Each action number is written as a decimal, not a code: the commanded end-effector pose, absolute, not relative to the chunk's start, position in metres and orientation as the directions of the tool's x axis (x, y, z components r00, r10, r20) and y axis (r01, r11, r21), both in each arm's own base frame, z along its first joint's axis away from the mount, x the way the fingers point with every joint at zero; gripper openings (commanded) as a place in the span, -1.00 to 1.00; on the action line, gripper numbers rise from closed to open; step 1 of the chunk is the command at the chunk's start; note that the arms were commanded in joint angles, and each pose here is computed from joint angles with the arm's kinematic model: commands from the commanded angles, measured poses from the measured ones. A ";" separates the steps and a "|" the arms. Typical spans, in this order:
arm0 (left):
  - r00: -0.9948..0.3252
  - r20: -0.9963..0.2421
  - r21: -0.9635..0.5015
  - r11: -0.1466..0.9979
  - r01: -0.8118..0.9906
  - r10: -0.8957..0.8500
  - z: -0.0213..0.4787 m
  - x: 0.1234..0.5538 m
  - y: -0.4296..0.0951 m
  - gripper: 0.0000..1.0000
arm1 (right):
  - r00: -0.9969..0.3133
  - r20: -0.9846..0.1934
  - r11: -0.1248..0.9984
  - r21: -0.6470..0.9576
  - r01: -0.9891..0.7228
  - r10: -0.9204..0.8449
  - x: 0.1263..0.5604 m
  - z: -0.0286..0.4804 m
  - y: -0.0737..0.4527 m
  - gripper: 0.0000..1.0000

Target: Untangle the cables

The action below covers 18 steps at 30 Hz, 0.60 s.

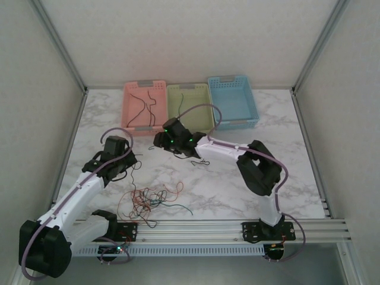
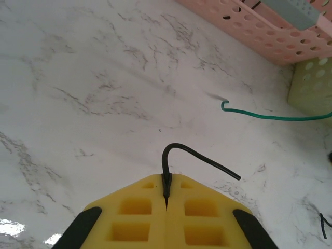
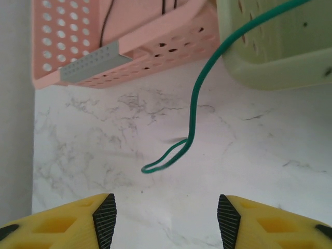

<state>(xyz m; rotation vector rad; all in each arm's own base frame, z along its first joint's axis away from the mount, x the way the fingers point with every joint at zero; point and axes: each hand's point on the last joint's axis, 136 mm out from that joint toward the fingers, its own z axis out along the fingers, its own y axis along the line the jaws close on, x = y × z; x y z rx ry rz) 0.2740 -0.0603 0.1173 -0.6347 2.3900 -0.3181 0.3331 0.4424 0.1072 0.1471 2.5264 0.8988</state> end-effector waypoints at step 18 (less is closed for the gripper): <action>-0.661 -0.550 -0.404 0.855 -0.325 -0.511 0.118 0.291 -0.059 -1.00 | -0.820 -0.391 0.825 0.541 0.162 0.417 0.377 0.075 0.453 -0.63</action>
